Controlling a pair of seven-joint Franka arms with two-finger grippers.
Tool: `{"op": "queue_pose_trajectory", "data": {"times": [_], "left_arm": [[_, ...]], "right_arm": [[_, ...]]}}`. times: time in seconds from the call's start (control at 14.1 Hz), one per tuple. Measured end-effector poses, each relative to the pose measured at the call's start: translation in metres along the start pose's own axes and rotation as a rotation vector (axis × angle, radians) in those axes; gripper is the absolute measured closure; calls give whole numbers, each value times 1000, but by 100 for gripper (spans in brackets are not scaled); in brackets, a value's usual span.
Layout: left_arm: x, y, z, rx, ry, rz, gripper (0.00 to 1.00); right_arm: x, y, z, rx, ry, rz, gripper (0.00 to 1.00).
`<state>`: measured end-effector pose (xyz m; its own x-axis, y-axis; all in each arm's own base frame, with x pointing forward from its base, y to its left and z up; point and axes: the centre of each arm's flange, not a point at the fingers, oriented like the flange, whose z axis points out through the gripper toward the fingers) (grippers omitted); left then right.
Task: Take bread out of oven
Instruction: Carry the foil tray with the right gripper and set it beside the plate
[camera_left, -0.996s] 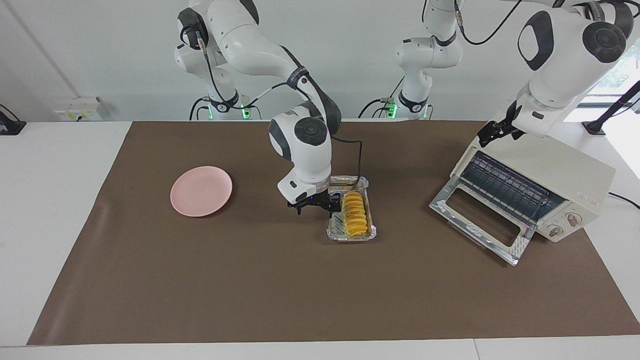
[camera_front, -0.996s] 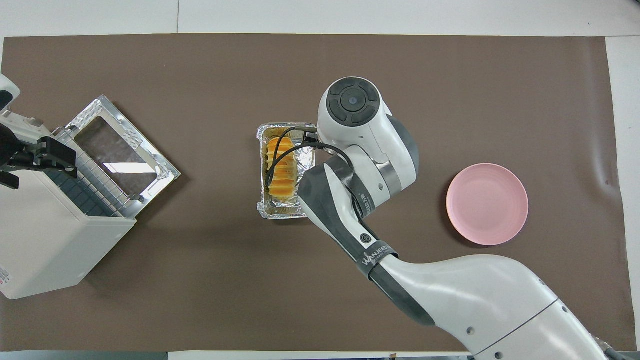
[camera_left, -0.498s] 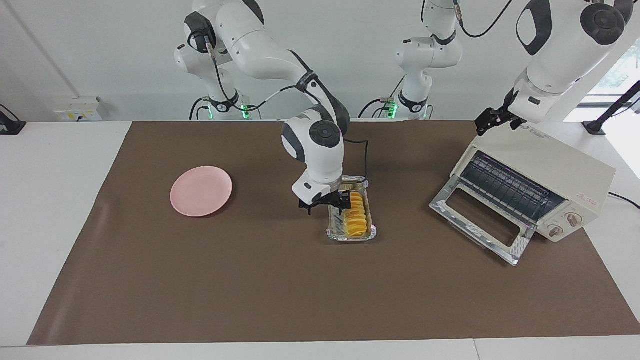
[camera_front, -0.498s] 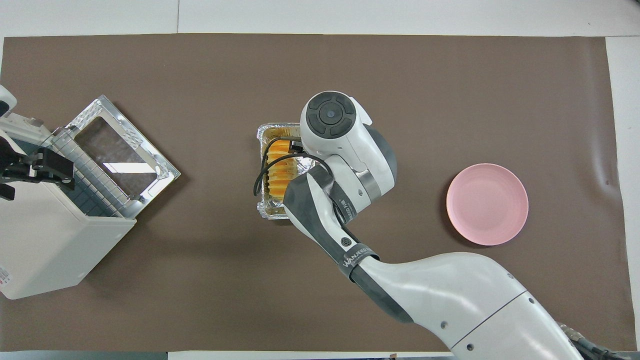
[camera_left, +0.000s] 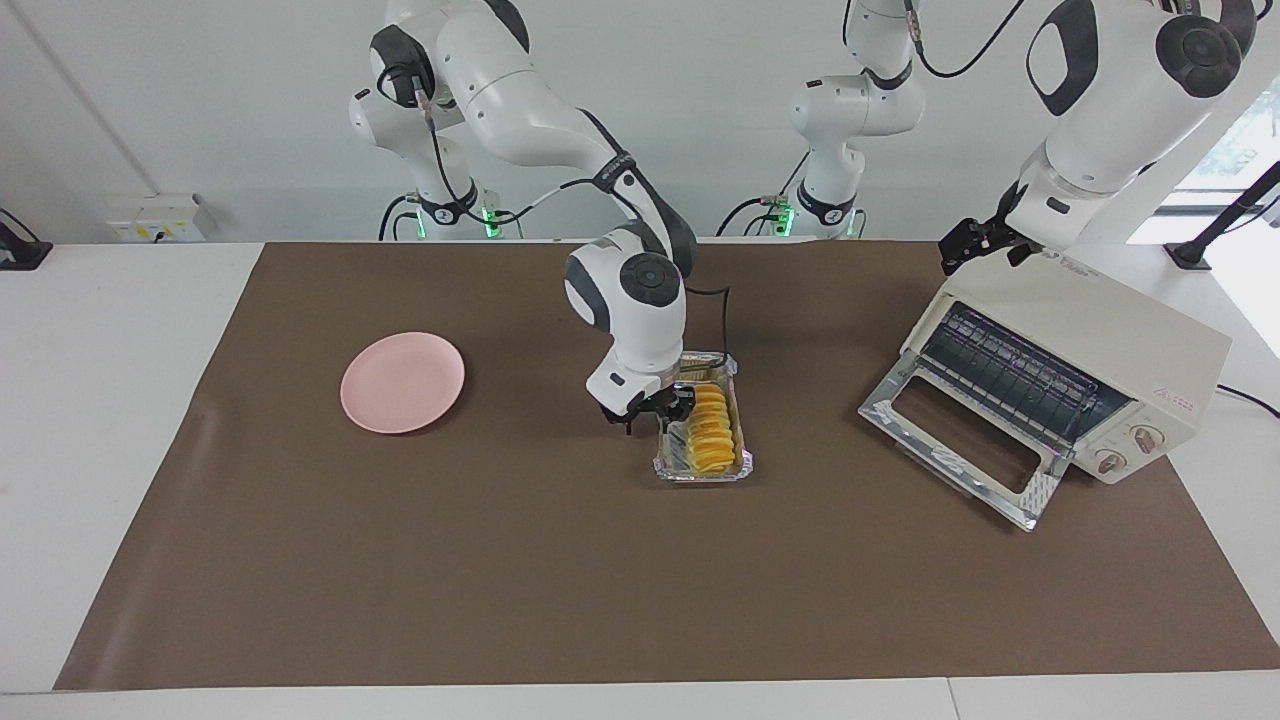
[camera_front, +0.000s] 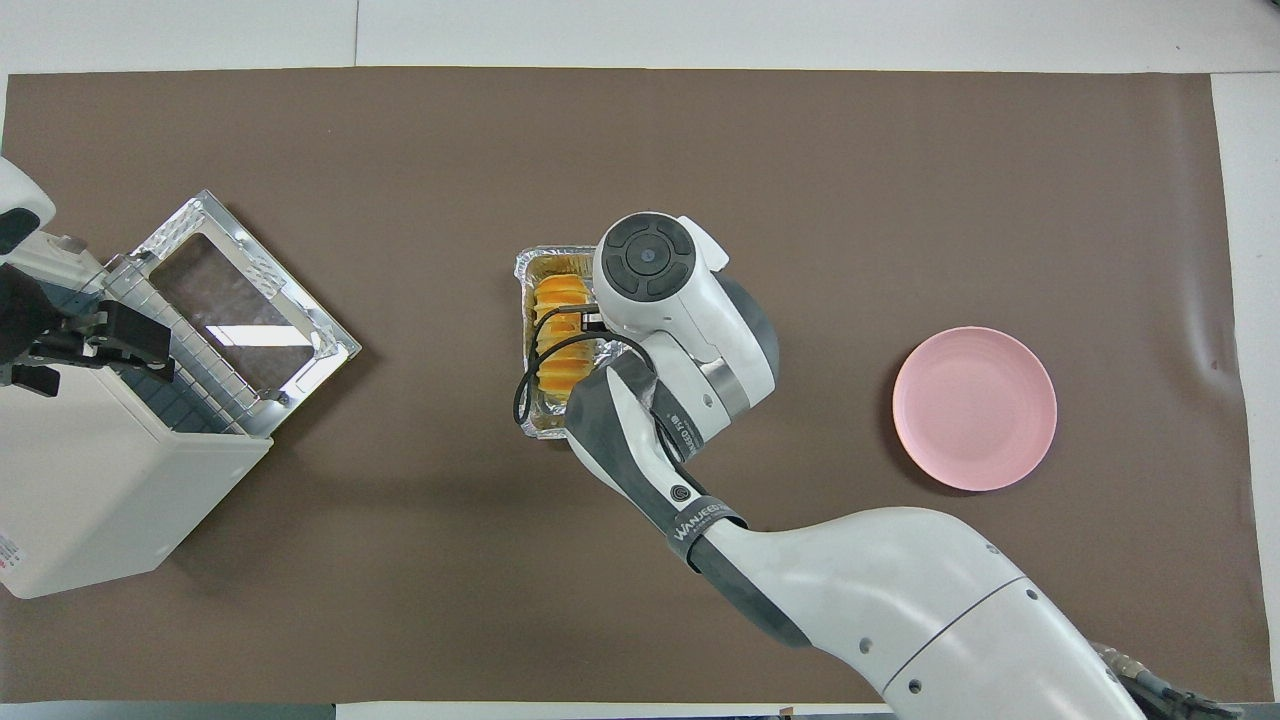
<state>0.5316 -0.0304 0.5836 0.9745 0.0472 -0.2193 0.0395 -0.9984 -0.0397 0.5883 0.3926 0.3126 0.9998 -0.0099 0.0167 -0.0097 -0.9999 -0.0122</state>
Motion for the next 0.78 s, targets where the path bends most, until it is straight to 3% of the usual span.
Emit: {"op": "queue_pose_trajectory", "data": {"times": [0.21, 0.57, 0.78], "left_arm": [[0, -1, 0, -2, 3, -2, 0], [1, -9, 0, -6, 5, -17, 0], [1, -8, 0, -6, 5, -16, 0]], "right_arm": [[0, -2, -3, 3, 4, -2, 95], [12, 9, -31, -18, -14, 21, 99], [54, 66, -80, -16, -27, 63, 99]]}}
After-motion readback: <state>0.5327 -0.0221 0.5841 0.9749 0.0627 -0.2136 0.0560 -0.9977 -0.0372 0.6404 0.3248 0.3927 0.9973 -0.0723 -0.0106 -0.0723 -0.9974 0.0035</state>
